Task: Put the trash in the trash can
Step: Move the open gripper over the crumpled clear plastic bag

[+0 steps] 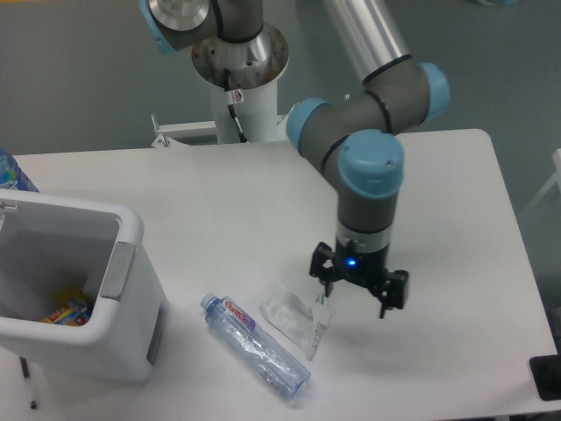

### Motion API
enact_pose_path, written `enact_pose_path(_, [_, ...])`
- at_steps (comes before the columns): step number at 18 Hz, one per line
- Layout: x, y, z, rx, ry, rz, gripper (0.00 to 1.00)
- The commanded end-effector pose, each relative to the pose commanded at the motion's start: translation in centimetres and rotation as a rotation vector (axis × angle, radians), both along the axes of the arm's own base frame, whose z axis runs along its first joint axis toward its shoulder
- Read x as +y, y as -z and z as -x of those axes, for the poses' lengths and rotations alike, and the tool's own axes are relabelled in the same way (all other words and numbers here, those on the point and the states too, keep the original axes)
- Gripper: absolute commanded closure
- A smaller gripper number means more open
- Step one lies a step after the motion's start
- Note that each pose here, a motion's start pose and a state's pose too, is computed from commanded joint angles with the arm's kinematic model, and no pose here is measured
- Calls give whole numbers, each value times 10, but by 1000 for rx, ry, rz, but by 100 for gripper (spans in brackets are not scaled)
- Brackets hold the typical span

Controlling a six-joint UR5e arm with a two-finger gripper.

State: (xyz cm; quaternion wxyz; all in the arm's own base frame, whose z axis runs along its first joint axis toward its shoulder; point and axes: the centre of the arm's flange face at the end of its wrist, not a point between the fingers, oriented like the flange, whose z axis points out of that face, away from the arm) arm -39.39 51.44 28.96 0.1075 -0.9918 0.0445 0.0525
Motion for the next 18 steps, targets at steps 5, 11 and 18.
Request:
enact_pose_path(5, [-15, 9, -25, -23, -33, 10, 0])
enact_pose_path(11, [-30, 39, -58, -75, -23, 63, 0])
enact_pose_path(18, [-3, 70, -80, 1, -64, 127, 0])
